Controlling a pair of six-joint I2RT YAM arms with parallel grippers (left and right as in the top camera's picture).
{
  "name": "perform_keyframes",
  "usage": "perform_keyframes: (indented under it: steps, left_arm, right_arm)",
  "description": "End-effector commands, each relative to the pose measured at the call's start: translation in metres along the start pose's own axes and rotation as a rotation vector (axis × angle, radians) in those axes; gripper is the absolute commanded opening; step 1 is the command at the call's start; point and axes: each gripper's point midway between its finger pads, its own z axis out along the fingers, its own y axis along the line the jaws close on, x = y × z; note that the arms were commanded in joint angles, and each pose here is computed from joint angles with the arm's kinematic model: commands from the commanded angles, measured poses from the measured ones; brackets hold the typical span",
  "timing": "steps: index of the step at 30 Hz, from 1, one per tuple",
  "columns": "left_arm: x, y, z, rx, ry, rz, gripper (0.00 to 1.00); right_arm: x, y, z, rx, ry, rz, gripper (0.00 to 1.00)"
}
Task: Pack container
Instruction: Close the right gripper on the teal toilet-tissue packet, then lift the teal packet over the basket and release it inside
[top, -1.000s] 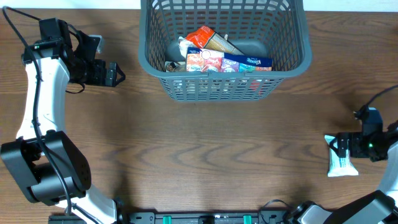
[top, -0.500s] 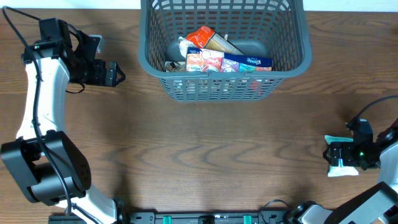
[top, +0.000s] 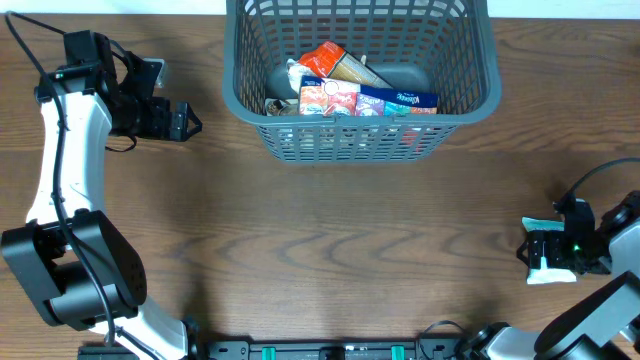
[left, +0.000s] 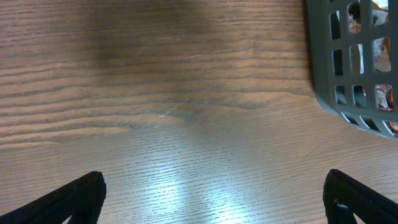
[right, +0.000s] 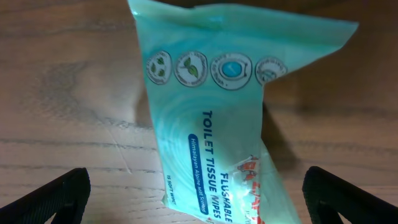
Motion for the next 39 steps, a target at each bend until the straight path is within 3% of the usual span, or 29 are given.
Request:
perform_keyframes:
  steps: [1, 14, 19, 31, 33, 39]
  left_arm:
    - [0.000, -0.002, -0.007, -0.007, -0.010, -0.003, 0.99]
    - [0.000, -0.002, -0.007, -0.008, -0.009, -0.004, 0.99]
    - [0.000, -0.002, -0.007, -0.007, -0.008, -0.008, 0.99]
    - [0.002, -0.003, -0.007, -0.005, -0.001, -0.010, 0.99]
    - [0.002, -0.003, -0.007, -0.004, 0.001, -0.011, 0.99]
    - [0.003, -0.003, -0.007, -0.003, 0.005, -0.012, 0.99]
  right_arm:
    - [0.000, -0.007, 0.000, 0.014, 0.007, 0.043, 0.99]
    - [-0.005, -0.011, 0.019, -0.005, 0.018, 0.043, 0.97]
    - [-0.005, -0.013, 0.029, -0.012, 0.033, 0.044, 0.90]
    - [-0.010, -0.018, 0.031, 0.005, 0.018, 0.095, 0.09]
    - [-0.011, -0.019, 0.031, 0.010, 0.011, 0.118, 0.01]
    - [-0.045, -0.017, 0.013, -0.027, -0.094, 0.137, 0.01]
